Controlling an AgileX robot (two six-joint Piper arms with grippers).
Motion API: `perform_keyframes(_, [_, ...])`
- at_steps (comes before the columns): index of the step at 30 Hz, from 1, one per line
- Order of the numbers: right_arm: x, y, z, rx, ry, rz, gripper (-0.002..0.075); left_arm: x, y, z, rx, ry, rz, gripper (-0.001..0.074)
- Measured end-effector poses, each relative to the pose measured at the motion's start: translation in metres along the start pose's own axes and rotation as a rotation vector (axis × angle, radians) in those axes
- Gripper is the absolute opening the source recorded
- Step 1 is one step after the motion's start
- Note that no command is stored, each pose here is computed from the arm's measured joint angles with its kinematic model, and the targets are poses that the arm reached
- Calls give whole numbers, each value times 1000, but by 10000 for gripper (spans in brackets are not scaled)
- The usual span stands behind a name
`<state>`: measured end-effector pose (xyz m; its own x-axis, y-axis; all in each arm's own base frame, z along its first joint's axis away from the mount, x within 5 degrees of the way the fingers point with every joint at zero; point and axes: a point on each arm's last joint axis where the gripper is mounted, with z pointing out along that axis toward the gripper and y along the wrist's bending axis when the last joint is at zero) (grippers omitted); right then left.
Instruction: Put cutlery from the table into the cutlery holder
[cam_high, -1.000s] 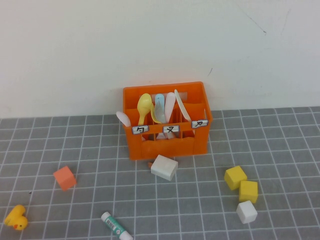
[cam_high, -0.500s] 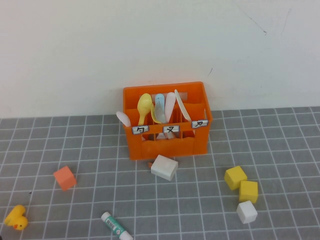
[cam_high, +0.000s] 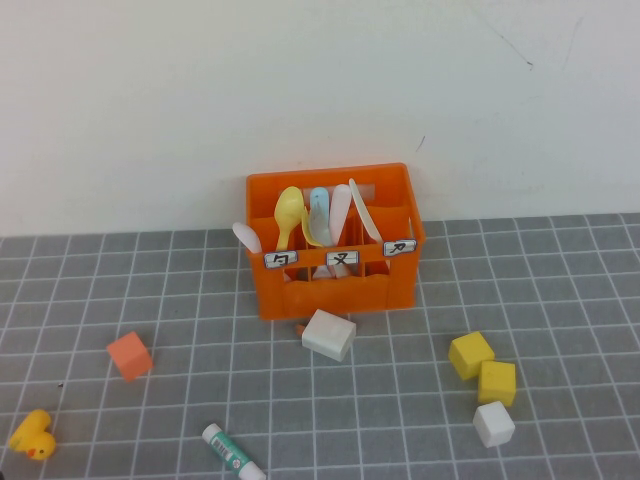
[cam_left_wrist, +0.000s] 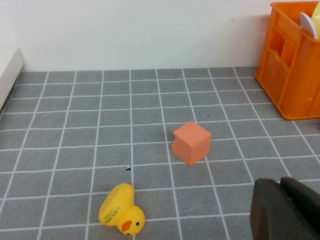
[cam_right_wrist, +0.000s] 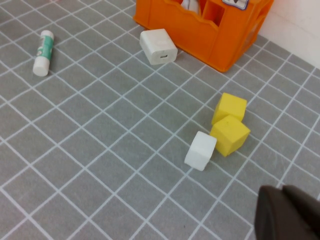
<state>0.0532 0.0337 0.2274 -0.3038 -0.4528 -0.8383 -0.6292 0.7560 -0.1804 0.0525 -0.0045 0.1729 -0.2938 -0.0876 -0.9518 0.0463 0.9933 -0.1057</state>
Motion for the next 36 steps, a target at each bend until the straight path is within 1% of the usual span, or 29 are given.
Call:
perform_keyframes(6, [0, 0, -2, 4, -10, 2, -1, 0, 0, 0, 0, 0, 0, -1])
perform_keyframes(8, [1, -3, -6, 42, -38, 26, -1, 0, 0, 0, 0, 0, 0, -1])
perform_keyframes(12, [4, -11, -17, 213, -108, 63, -1, 0, 0, 0, 0, 0, 0, -1])
perform_keyframes(18, [22, -16, -11, 464, -284, 151, -1, 0, 0, 0, 0, 0, -1, -1])
perform_keyframes(22, [41, -19, 4, 582, -339, 242, -1, 0, 0, 0, 0, 0, -1, -1])
perform_keyframes(26, [47, -24, 3, 685, -351, 348, -1, 0, 0, 0, 1, 0, -2, -1])
perform_keyframes(29, [50, -26, 2, 727, -337, 379, -1, 0, 0, 0, 1, 2, -2, -1])
perform_keyframes(36, [51, -25, 3, 726, -322, 388, -1, 0, 0, 0, 1, 2, 0, -1])
